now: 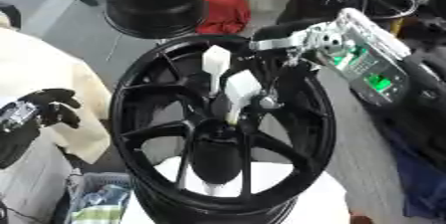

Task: Pull the pin out of the wheel hub.

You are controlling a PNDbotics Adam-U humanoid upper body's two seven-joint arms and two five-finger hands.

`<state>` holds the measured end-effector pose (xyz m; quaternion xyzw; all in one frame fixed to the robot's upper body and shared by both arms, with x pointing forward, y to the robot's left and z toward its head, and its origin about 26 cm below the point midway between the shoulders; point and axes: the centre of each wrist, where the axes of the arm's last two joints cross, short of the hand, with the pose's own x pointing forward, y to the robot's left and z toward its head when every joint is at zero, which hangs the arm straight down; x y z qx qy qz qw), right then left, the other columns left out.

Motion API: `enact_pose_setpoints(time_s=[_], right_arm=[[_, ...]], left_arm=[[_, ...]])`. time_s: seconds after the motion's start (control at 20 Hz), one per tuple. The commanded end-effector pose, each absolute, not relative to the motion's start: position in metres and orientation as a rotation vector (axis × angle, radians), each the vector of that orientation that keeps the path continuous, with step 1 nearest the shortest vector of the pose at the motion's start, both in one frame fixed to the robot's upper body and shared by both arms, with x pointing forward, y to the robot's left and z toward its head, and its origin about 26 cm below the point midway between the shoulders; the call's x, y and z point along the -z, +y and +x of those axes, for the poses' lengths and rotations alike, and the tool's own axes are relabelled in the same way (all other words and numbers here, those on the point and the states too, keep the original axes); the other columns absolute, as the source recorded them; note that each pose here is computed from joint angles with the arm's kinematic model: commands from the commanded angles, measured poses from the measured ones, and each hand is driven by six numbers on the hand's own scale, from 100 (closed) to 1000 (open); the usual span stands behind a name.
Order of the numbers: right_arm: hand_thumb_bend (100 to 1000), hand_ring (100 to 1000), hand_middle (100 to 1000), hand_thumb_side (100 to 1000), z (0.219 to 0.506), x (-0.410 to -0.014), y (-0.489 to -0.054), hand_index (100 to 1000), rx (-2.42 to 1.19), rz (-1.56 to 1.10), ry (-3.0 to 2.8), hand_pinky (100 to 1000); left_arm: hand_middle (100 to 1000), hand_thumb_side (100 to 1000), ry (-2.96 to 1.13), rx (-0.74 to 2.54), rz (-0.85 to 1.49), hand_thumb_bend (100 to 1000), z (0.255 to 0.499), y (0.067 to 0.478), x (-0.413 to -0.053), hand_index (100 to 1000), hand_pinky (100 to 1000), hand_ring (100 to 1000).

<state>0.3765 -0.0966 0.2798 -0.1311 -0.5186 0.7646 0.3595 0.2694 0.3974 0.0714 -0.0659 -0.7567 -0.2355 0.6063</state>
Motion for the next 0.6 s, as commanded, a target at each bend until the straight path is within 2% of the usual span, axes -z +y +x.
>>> enact_pose_setpoints(time_s=[0.05,0.35,0.6], right_arm=[[100,506,453,100,0.369,-0.317,-0.128,523,-1.866,-0.424,-1.408,589],[100,497,442,100,0.354,-0.328,-0.191,517,-1.605,-0.644,-1.446,594],[100,499,436,100,0.365,-0.315,-0.252,515,-1.327,-0.806,-1.333,611]], left_arm=[[629,804,-1.760,0.557,-0.118,100,0.267,0.405,-0.082,796,598,579],[629,802,-1.769,0.535,-0.102,100,0.264,0.411,-0.083,795,598,579],[629,801,-1.791,0.505,-0.078,100,0.261,0.418,-0.085,795,598,578]])
